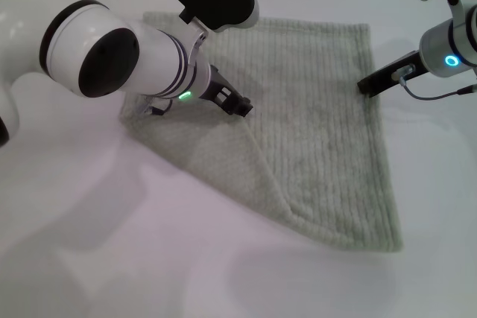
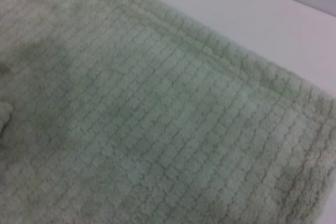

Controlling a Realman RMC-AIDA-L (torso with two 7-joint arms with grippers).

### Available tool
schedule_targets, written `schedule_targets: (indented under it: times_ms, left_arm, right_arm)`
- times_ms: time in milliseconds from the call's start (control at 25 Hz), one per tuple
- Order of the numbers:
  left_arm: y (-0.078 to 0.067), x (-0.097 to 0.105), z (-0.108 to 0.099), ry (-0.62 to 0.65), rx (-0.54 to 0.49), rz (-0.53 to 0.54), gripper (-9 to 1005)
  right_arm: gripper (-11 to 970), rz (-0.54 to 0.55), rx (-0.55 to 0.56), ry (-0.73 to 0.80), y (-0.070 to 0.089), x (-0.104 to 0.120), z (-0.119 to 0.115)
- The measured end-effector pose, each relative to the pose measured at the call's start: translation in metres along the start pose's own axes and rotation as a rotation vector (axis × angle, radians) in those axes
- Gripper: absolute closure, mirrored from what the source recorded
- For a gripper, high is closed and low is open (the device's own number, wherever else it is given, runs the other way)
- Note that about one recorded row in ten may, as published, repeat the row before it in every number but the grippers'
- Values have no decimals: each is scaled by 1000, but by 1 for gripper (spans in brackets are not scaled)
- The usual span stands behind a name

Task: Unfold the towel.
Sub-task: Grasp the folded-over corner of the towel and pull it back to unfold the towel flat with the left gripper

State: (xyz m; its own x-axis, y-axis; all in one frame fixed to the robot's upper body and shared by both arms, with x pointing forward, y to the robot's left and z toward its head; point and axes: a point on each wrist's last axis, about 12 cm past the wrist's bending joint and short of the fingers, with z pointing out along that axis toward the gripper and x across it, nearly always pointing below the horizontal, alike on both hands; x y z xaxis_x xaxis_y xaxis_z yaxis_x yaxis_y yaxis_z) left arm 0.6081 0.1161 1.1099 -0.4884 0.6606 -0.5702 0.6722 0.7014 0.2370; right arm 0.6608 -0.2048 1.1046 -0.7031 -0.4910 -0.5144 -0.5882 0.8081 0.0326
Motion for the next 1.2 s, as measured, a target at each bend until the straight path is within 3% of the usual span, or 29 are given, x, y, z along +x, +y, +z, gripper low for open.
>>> schedule_targets:
  times_ms: [1200]
  left_arm:
    - [2, -1, 10, 58, 12, -14, 329]
  right_arm:
    - [959, -8, -6, 9, 2, -1, 0]
